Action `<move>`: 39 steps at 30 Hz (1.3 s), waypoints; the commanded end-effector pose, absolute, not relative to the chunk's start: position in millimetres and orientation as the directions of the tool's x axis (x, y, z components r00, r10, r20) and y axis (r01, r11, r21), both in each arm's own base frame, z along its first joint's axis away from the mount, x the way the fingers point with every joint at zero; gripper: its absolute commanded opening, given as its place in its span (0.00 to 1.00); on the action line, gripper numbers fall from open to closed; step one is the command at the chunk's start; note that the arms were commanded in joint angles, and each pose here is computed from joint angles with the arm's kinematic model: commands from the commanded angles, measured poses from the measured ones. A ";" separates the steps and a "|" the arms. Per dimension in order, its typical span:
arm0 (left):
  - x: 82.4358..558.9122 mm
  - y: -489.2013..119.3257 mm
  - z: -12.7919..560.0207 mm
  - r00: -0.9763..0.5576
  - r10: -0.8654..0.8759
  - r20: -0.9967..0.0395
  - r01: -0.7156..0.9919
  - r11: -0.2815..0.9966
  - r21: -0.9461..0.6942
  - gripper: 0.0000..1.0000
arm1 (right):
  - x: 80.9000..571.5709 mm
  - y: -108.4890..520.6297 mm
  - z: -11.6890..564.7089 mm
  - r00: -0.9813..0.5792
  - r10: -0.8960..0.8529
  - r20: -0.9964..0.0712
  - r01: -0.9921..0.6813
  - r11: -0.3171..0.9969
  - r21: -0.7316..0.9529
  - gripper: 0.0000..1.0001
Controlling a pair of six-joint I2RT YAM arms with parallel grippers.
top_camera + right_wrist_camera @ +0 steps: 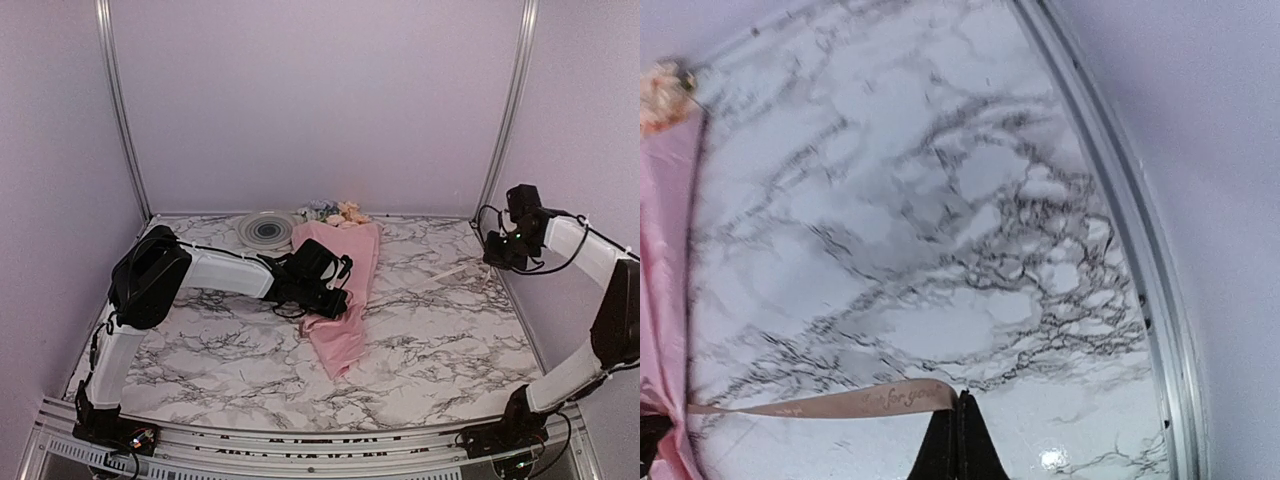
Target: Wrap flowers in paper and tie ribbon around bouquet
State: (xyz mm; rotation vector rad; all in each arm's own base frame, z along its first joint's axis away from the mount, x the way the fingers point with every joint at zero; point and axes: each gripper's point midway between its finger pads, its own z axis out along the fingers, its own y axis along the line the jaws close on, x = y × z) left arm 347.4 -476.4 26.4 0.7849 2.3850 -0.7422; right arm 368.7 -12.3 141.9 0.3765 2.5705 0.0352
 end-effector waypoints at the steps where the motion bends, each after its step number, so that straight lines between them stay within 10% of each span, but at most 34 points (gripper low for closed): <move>1: 340.3 -467.0 17.3 -0.706 0.408 -0.579 0.655 0.688 -0.313 0.00 | 383.2 18.9 247.6 -0.653 0.213 -0.726 0.048 0.969 0.242 0.00; 6: 341.0 -466.8 18.2 -0.701 0.412 -0.582 0.661 0.682 -0.313 0.00 | 354.4 135.9 328.5 -0.515 0.023 -0.857 -0.456 0.839 0.296 0.00; 10: 345.8 -465.4 18.8 -0.709 0.397 -0.583 0.652 0.683 -0.328 0.00 | 278.7 267.3 355.6 -0.396 -0.141 -0.907 -0.843 0.447 0.299 0.00; 20: 350.7 -458.9 25.5 -0.709 0.363 -0.605 0.652 0.664 -0.366 0.00 | 153.2 386.8 336.5 -0.230 -0.312 -0.922 -0.943 -0.164 0.291 0.00; 30: 348.9 -463.2 24.2 -0.704 0.352 -0.616 0.671 0.615 -0.415 0.00 | 157.4 438.7 275.1 -0.230 -0.383 -0.895 -0.939 -0.154 0.307 0.01; 39: 346.6 -458.8 23.2 -0.684 0.369 -0.629 0.689 0.609 -0.392 0.00 | 172.4 450.1 213.8 -0.240 -0.503 -0.830 -0.954 -0.037 0.298 0.62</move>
